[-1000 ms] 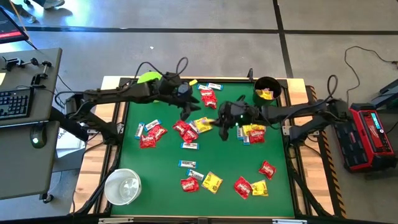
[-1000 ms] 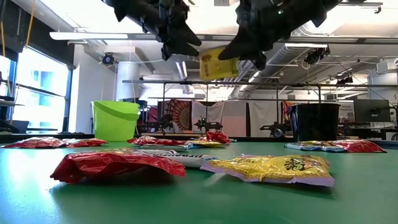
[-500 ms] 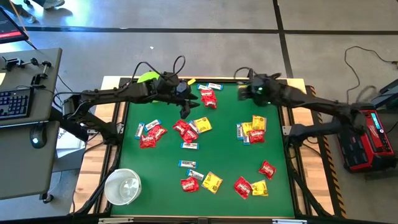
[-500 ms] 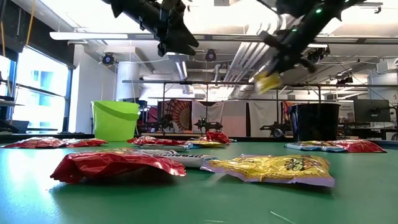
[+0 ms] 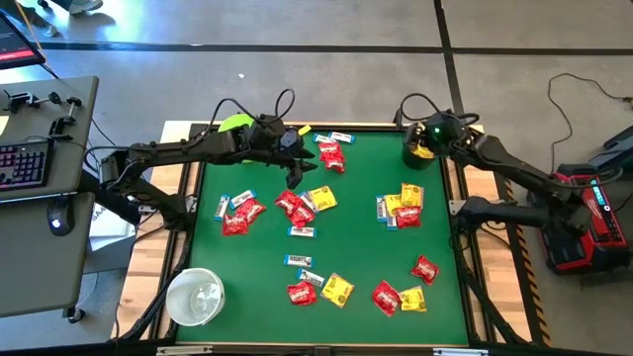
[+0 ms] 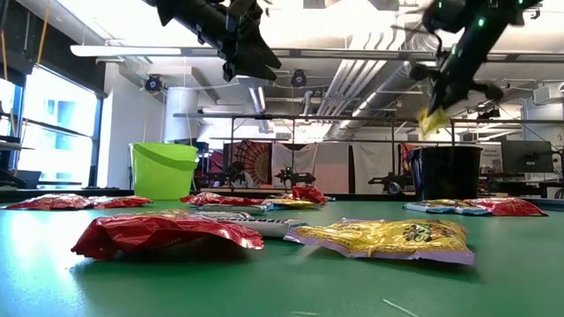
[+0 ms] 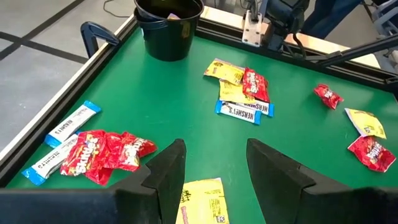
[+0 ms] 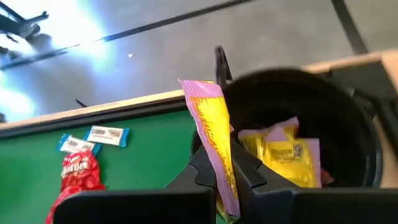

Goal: Sort candy by brand, put in halloween buckets
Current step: Put the yellow candy into the black bucket

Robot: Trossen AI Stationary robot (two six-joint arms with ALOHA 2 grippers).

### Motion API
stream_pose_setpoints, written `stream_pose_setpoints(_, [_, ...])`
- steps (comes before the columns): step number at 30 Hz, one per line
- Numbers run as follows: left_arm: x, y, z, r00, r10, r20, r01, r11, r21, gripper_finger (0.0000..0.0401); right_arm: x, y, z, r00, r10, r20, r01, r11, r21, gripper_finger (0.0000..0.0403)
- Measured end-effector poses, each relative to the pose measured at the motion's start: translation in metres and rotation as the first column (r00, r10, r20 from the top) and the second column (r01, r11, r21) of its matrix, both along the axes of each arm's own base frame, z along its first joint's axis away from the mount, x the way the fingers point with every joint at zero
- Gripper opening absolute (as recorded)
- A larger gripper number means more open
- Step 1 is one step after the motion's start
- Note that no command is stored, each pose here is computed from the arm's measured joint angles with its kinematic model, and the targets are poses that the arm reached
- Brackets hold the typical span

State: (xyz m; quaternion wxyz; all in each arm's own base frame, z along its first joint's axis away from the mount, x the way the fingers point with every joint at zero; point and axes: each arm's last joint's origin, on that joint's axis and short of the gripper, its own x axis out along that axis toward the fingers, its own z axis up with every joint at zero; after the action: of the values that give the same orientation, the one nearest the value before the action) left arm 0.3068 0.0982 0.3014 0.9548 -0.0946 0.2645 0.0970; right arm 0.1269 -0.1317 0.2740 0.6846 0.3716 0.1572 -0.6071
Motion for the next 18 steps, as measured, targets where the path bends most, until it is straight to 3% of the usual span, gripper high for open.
stream_pose_setpoints(7, [0.000,0.000,0.000,1.000,0.013,-0.001,-0.013,1.000,-0.001,0.0161,-0.010,-0.013,-0.040,0.969,-0.134,0.207,0.111,0.987,0.116,0.0000])
stream_pose_setpoints(13, [0.000,0.000,0.000,1.000,0.016,-0.001,-0.016,1.000,-0.003,0.0161,-0.013,-0.014,-0.044,0.945,-0.230,0.232,0.205,0.971,0.126,0.0001])
stream_pose_setpoints(18, [0.000,0.000,0.000,1.000,0.016,-0.001,-0.016,1.000,-0.003,0.0161,-0.016,-0.012,-0.047,0.943,-0.261,0.204,0.232,0.960,0.155,0.0033])
